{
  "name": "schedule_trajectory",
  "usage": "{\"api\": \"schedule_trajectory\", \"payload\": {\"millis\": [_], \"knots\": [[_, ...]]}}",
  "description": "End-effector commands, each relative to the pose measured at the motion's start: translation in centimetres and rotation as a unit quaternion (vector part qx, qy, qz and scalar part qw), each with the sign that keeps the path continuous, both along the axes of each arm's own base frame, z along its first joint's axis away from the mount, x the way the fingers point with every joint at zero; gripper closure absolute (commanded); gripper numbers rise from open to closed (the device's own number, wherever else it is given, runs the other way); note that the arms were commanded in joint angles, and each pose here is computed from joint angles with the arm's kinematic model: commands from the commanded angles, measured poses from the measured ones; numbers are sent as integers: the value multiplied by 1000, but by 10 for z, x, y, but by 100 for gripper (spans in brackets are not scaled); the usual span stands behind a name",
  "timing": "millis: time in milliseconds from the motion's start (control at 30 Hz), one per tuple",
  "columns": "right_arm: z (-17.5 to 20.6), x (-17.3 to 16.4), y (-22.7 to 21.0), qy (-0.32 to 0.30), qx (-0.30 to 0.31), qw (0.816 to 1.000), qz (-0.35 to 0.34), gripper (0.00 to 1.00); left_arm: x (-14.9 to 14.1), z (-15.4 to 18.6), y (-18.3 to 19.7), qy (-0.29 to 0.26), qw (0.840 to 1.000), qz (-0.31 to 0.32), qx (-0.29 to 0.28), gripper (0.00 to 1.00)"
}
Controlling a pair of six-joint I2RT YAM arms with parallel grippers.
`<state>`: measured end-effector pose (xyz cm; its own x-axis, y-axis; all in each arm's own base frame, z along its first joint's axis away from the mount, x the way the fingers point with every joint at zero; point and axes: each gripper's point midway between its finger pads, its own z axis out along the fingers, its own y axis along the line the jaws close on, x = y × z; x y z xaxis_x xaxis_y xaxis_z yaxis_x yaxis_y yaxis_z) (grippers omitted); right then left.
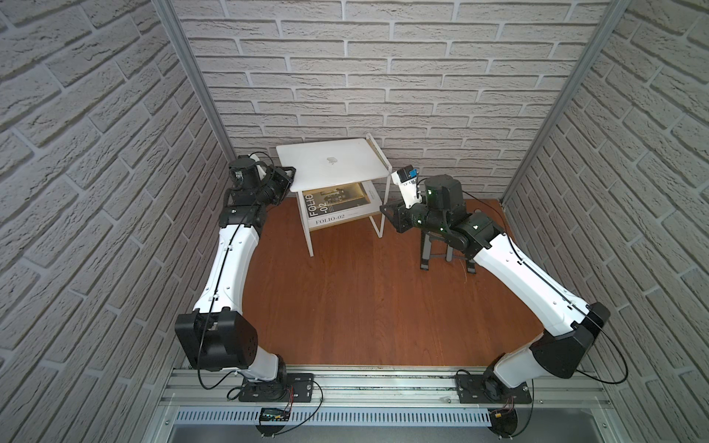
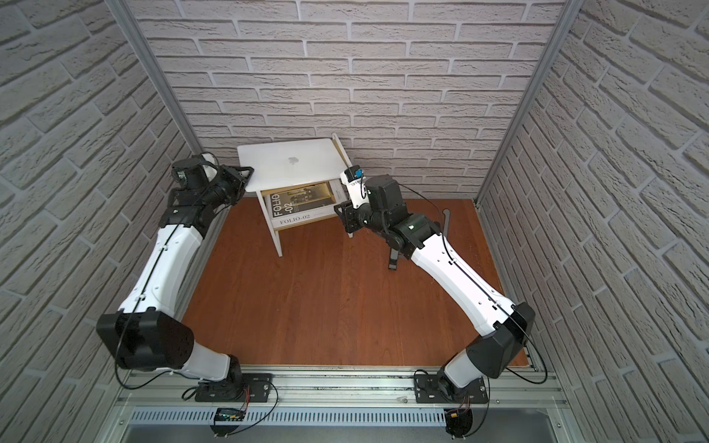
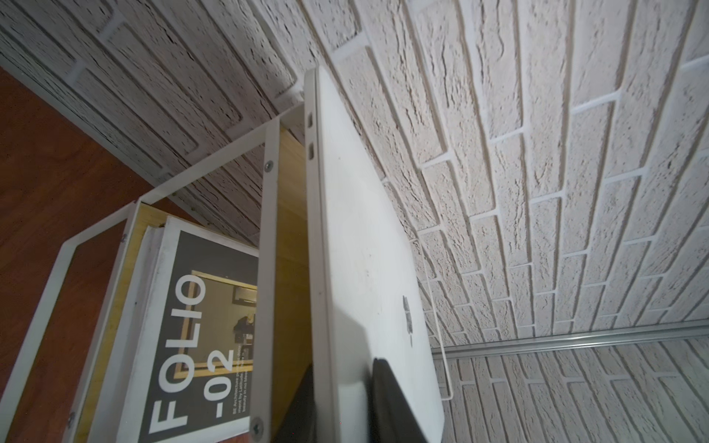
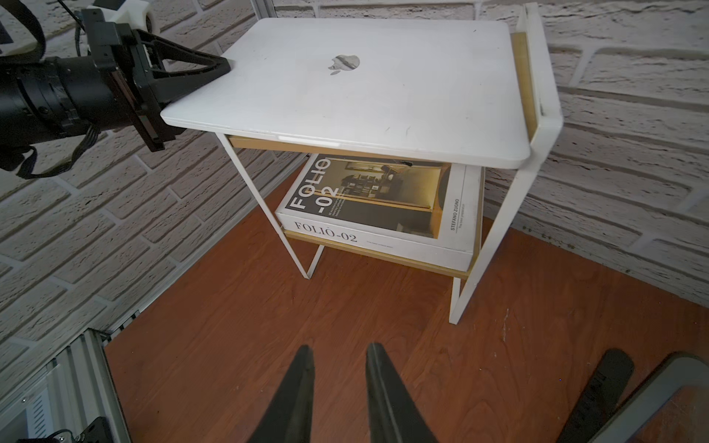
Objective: Close the laptop lid and set it aside
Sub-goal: Place the laptop on the shelf.
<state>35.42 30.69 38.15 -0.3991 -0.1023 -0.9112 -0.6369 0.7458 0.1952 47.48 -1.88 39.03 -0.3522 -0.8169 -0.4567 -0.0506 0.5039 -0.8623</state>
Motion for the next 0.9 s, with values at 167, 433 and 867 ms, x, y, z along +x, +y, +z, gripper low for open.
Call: {"api": "schedule_trajectory", "payload": {"millis": [167,433,867], "knots": [[23,-4,-15,-45,35,998,-28,70,3,-2,5,-31,998,10,54,93],[20,-7,-34,-52,38,996,-67,62,-15,-3,18,-35,995,52,73,29],[22,-10,-69,-56,27,988,-141,31,-41,12,27,-48,990,72,108,1]]}}
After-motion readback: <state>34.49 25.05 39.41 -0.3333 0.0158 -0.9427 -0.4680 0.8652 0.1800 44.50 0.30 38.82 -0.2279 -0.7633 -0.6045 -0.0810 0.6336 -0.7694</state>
